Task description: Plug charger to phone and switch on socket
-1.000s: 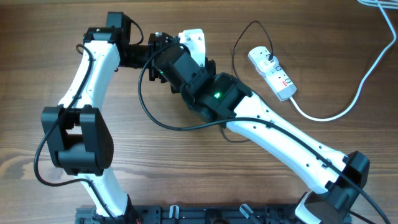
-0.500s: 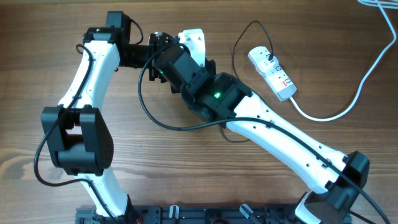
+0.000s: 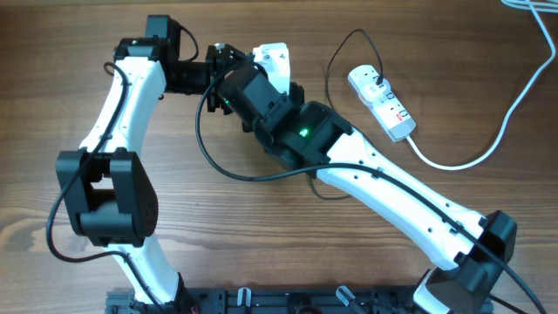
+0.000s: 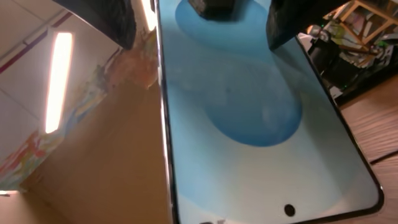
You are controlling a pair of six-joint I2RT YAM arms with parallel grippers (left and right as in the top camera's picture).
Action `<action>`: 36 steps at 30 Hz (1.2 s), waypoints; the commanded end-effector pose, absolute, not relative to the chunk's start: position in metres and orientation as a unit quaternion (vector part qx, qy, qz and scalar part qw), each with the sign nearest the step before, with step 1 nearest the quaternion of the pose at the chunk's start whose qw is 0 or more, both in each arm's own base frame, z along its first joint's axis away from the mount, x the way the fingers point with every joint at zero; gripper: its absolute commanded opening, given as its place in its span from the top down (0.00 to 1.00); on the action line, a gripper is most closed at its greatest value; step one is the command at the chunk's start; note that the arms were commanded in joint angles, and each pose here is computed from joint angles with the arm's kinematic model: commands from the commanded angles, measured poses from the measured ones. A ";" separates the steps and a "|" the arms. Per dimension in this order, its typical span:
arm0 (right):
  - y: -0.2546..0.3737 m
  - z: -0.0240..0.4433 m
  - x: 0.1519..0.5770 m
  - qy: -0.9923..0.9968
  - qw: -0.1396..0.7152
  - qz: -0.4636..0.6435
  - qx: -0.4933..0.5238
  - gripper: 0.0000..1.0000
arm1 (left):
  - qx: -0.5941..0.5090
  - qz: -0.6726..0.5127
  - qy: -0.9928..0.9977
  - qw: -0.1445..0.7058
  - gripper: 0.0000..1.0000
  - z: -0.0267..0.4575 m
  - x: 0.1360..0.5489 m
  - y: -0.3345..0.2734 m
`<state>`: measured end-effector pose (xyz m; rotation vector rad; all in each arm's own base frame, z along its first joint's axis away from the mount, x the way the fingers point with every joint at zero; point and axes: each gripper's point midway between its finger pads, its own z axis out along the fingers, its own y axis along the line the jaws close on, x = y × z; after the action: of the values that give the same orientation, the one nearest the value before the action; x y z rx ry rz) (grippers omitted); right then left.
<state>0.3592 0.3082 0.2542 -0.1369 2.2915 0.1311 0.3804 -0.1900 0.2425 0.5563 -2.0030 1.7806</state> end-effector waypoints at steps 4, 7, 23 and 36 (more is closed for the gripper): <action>0.310 0.267 0.366 0.899 0.433 0.067 -0.007 0.95 | 0.189 0.644 -0.715 0.197 0.24 0.256 0.375 -0.192; 0.296 0.277 0.375 0.884 0.463 0.050 0.044 0.95 | 0.189 0.644 -0.715 0.197 0.14 0.256 0.375 -0.192; 0.293 0.290 0.354 0.770 0.339 0.286 0.459 0.95 | 0.238 0.629 -0.700 0.241 0.22 0.256 0.375 -0.192; 0.295 0.294 0.354 0.679 0.282 0.348 0.581 0.95 | 0.238 0.631 -0.697 0.243 0.49 0.257 0.375 -0.192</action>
<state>0.3567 0.2947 0.2656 1.4674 1.9086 0.7940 0.3799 -0.1906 0.2434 0.6829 -1.9086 1.6929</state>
